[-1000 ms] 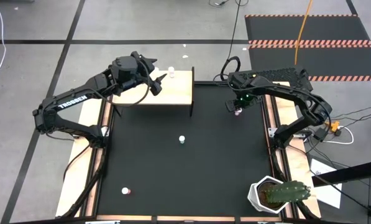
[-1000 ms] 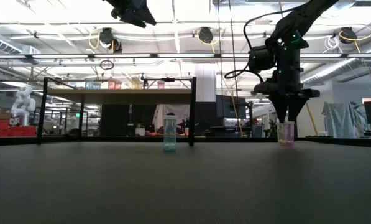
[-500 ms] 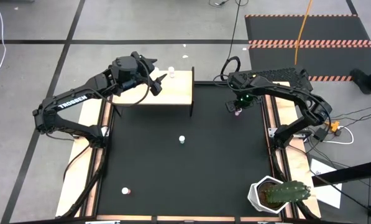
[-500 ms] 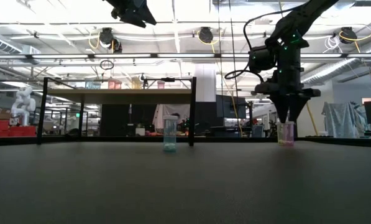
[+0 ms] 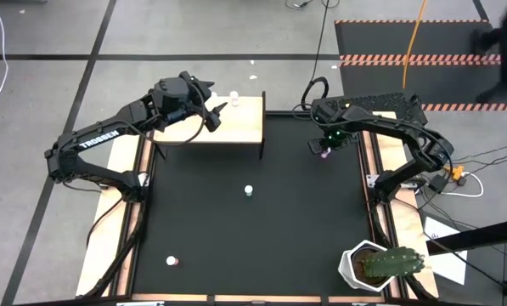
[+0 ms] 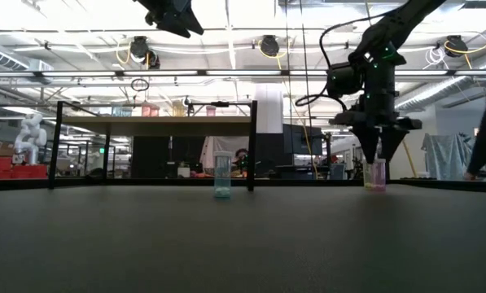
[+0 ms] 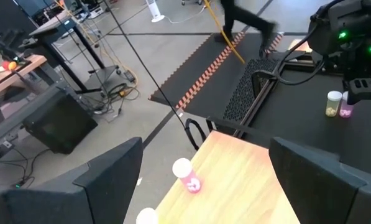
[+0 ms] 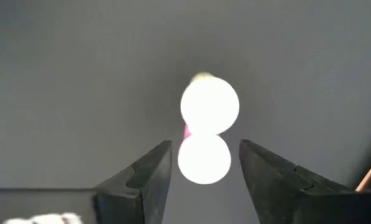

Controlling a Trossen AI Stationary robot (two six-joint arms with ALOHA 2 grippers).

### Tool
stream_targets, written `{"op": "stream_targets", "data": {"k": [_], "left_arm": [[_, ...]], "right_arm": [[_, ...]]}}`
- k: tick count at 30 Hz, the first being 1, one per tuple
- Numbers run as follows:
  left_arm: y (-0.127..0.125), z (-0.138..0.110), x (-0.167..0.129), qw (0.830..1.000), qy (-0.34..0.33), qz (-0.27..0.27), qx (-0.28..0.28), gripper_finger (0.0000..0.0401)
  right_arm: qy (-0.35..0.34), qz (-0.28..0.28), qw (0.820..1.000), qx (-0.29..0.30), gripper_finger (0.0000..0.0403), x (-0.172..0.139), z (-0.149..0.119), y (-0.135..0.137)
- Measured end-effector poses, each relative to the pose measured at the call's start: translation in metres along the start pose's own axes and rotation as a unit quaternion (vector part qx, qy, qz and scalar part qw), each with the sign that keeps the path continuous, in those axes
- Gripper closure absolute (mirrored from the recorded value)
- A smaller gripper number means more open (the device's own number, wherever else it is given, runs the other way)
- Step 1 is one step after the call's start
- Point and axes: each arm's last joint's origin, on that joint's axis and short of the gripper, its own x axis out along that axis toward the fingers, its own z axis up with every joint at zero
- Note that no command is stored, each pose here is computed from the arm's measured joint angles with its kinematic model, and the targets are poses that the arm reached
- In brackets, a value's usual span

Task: Pick and place medicine bottles onto shelf by color
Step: Put the pink pill bottle on the shelf aligned with the pink pill bottle

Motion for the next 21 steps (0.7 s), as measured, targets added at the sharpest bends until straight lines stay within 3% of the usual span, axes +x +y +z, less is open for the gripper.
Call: {"op": "stream_targets", "data": {"k": [8, 17, 21], "left_arm": [[-0.0001, -0.0006, 0.0, 1.0, 0.003, -0.001, -0.002, 0.005], [-0.0001, -0.0005, 0.0, 1.0, 0.003, -0.001, -0.013, 0.005], [-0.0008, -0.0003, -0.0001, 0.999, 0.002, -0.004, -0.034, 0.005]], "right_arm": [[0.007, -0.005, 1.0, 0.006, 0.023, 0.0093, -0.0051, -0.0029], [-0.007, 0.004, 1.0, -0.001, 0.0295, 0.0093, -0.0023, -0.0012], [-0.004, 0.003, 1.0, -0.005, 0.0302, 0.007, -0.0054, -0.0001]]}}
